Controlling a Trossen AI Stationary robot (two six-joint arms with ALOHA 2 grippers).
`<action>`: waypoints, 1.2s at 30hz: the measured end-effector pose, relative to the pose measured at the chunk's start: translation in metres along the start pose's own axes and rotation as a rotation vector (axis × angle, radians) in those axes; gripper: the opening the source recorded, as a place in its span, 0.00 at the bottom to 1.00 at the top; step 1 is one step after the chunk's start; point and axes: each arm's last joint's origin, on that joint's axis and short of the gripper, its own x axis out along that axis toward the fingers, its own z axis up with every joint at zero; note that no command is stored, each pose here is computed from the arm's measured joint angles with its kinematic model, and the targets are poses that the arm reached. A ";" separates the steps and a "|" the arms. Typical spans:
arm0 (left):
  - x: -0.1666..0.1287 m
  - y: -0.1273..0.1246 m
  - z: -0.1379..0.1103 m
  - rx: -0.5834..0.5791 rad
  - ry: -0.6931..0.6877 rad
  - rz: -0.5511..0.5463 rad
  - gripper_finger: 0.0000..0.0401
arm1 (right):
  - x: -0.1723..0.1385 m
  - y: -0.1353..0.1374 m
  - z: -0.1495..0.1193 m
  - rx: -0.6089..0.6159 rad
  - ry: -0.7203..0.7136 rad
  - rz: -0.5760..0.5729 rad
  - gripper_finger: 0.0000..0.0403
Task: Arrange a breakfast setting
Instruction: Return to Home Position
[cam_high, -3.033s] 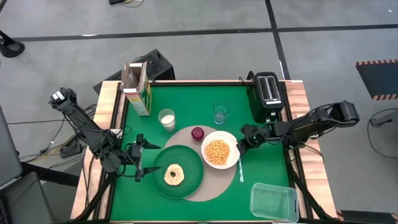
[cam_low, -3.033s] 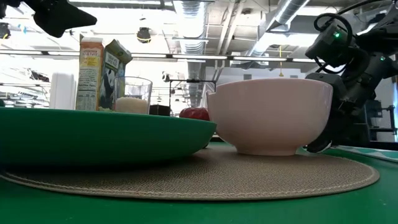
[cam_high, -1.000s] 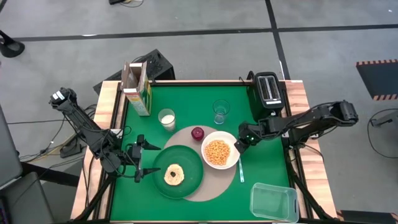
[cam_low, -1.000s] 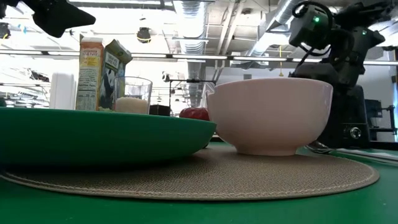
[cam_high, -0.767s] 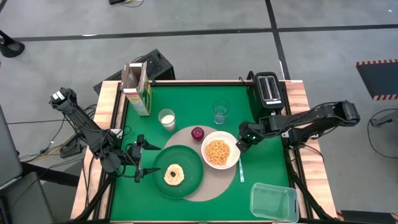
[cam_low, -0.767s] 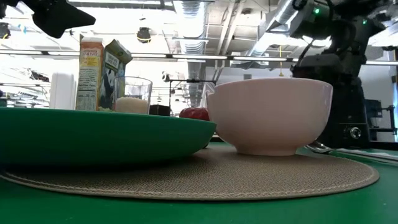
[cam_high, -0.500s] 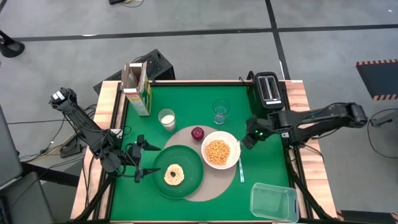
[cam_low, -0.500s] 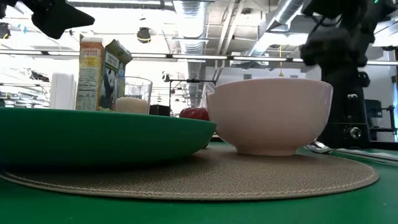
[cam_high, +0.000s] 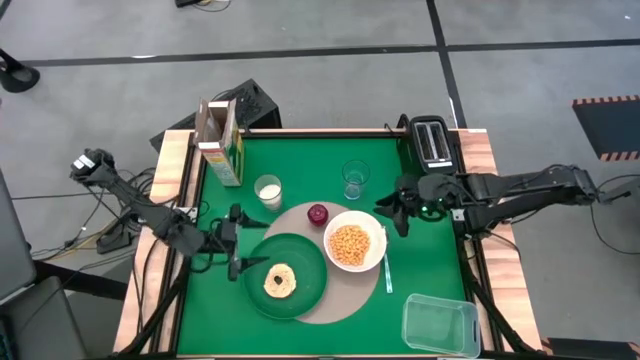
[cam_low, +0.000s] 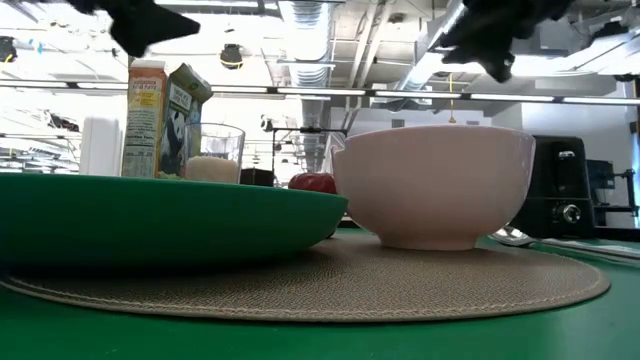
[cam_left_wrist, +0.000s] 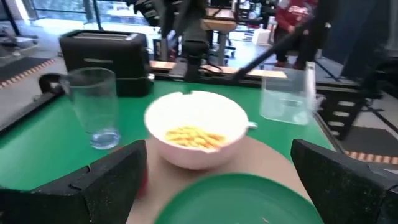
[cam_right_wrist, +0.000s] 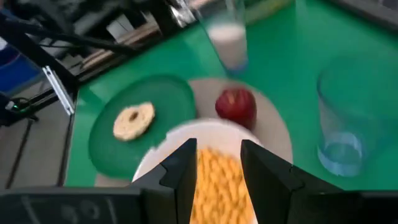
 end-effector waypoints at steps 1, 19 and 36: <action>0.004 0.006 0.002 -0.002 -0.001 0.003 0.96 | 0.002 0.001 0.002 -0.029 -0.019 0.002 0.39; 0.031 0.094 0.018 0.111 -0.004 0.098 0.38 | 0.006 -0.032 0.035 -0.323 -0.194 -0.035 0.21; -0.037 0.115 0.025 0.123 -0.194 0.109 0.02 | -0.027 -0.061 0.017 -0.237 -0.173 -0.002 0.11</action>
